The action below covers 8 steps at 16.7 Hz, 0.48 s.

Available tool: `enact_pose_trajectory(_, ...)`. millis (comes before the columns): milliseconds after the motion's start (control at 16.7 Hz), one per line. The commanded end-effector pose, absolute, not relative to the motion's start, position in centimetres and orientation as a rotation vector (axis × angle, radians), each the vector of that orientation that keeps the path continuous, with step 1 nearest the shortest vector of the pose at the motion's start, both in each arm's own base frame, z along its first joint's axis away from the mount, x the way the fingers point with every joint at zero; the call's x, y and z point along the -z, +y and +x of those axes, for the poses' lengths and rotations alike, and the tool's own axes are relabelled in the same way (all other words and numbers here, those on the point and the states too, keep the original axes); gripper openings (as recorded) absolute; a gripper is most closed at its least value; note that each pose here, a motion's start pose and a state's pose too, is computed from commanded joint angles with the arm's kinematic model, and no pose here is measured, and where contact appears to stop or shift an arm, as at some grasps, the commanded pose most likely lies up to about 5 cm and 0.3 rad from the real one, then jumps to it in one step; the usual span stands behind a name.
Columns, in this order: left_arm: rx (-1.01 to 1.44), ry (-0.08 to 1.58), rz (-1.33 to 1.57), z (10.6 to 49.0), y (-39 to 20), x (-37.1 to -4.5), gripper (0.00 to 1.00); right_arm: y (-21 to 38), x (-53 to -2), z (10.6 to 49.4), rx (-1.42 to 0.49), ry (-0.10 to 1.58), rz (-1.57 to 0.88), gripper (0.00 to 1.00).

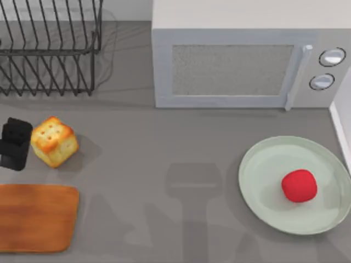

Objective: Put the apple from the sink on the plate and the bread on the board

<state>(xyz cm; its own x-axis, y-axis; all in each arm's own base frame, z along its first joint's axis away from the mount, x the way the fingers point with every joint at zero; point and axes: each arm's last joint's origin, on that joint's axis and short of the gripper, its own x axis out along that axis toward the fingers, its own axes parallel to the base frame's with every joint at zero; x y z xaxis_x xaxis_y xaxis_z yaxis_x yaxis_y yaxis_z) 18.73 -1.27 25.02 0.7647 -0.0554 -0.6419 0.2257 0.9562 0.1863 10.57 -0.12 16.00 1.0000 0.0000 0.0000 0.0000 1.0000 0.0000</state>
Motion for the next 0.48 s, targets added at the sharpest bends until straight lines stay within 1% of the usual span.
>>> enact_pose_trajectory(240,0.274,0.998,0.369,25.4,-2.4,-25.1,1.00,-0.1,-16.0,10.6,0.000,0.000,0.000,1.00)
enact_pose_trajectory(480,0.399,1.251,0.459,31.5,-3.7,-23.0,1.00,-0.1,-16.0,10.6,0.000,0.000,0.000,1.00)
